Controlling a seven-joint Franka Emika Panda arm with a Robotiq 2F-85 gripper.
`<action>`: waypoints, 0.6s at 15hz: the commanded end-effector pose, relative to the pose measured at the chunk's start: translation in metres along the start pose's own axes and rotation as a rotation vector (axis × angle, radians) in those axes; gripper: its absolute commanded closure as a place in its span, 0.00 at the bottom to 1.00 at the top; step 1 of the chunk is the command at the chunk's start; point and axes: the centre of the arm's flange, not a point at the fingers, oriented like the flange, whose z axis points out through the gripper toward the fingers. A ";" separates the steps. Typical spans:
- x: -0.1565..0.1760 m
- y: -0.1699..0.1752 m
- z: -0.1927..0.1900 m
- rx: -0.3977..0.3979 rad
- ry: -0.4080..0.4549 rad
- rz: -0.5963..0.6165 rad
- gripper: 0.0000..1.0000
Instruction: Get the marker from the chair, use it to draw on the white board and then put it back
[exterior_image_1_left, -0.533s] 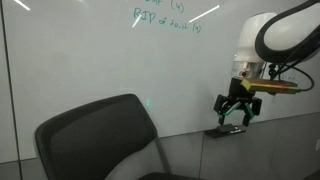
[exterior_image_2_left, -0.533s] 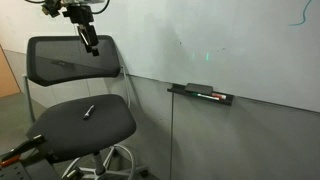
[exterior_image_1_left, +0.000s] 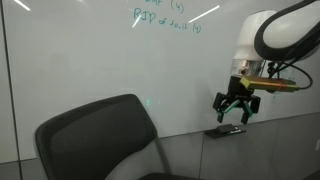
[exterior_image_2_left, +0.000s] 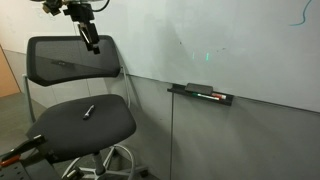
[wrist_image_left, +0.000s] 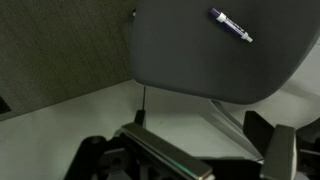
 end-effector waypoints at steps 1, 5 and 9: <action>0.022 -0.006 0.010 -0.044 0.024 -0.067 0.00; 0.053 -0.017 0.048 -0.100 -0.014 -0.188 0.00; 0.063 -0.034 0.107 -0.052 -0.147 -0.325 0.00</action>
